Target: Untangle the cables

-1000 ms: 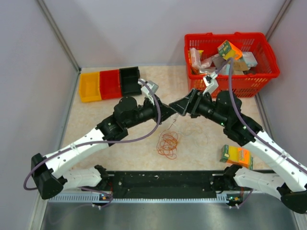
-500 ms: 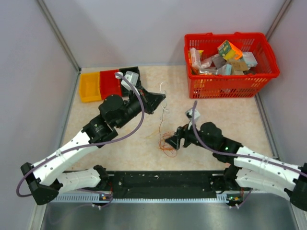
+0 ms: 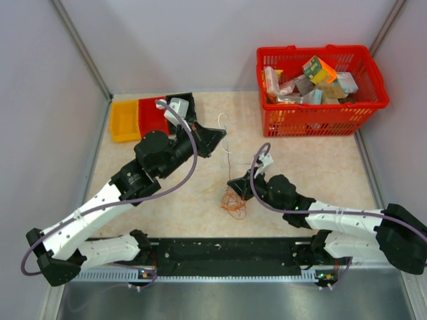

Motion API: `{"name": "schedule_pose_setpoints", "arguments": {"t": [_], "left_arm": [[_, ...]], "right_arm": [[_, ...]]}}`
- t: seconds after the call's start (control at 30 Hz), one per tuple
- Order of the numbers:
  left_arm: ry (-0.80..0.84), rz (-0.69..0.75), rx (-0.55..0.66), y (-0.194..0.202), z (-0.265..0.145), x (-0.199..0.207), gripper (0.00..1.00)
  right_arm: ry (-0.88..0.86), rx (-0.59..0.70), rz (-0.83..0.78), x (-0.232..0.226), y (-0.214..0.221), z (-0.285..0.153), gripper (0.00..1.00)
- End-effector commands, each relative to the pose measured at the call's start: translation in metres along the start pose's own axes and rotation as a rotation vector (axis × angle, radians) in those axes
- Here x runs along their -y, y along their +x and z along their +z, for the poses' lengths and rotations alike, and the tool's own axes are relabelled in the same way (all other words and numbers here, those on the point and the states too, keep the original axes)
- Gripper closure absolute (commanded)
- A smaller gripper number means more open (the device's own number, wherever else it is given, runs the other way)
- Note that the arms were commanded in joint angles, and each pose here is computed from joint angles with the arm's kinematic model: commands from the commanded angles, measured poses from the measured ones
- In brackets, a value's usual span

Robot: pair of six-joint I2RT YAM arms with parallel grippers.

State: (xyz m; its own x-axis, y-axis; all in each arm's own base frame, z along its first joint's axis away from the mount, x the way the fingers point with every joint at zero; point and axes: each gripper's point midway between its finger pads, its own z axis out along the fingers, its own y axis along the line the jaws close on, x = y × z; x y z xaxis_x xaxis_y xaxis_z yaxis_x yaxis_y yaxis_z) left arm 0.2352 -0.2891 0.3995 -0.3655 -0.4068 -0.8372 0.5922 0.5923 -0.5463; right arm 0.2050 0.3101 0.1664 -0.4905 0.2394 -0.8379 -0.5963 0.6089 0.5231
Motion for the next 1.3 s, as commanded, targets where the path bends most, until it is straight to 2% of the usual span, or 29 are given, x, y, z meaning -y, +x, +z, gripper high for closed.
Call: {"name": "schedule_pose_setpoints", "arguments": {"t": [0.0,0.1,0.2,0.3,0.37,0.43,0.47,0.57,0.63,0.67,0.77,0.87,1.07,1.27], "left_arm": [[0.023,0.085,0.145,-0.054,-0.019,0.017,1.00],[-0.119,0.232,0.234,-0.090,-0.039,-0.002,1.00],[-0.266,0.300,0.332,-0.120,-0.065,-0.023,1.00],[-0.355,0.345,0.343,-0.125,-0.072,-0.038,1.00],[-0.426,0.355,0.327,-0.120,-0.069,-0.054,1.00],[-0.475,0.371,0.301,-0.111,-0.061,-0.068,1.00],[-0.497,0.374,0.287,-0.107,-0.056,-0.076,1.00],[-0.526,0.358,0.268,-0.105,-0.042,-0.095,1.00],[-0.543,0.310,0.266,-0.109,-0.034,-0.116,1.00],[-0.531,0.249,0.257,-0.108,-0.026,-0.125,1.00],[-0.596,0.188,0.287,-0.122,-0.016,-0.164,1.00],[-0.680,0.133,0.290,-0.132,-0.001,-0.199,1.00],[-0.690,-0.005,0.277,-0.136,0.047,-0.251,1.00],[-0.744,-0.049,0.237,-0.129,0.093,-0.304,1.00]], "right_arm": [[0.079,0.090,0.086,0.015,-0.009,-0.003,1.00],[0.245,0.025,0.116,0.052,0.014,-0.014,1.00],[0.394,-0.040,0.157,0.093,0.037,-0.033,1.00],[0.504,-0.146,0.143,0.117,0.049,-0.049,1.00],[0.504,-0.196,0.082,0.117,0.045,-0.052,0.99],[0.440,-0.248,0.007,0.106,0.038,-0.052,0.83],[0.426,-0.265,-0.016,0.103,0.036,-0.054,0.69],[0.342,-0.294,-0.078,0.087,0.027,-0.058,0.34],[0.279,-0.306,-0.098,0.076,0.026,-0.060,0.27],[0.246,-0.311,-0.113,0.072,0.026,-0.062,0.25],[0.163,-0.329,-0.138,0.061,0.032,-0.068,0.25],[0.191,-0.305,-0.135,0.070,0.031,-0.072,0.25],[0.187,-0.280,-0.066,0.065,0.024,-0.082,0.25],[0.164,-0.227,-0.018,0.052,0.011,-0.094,0.25]]}}
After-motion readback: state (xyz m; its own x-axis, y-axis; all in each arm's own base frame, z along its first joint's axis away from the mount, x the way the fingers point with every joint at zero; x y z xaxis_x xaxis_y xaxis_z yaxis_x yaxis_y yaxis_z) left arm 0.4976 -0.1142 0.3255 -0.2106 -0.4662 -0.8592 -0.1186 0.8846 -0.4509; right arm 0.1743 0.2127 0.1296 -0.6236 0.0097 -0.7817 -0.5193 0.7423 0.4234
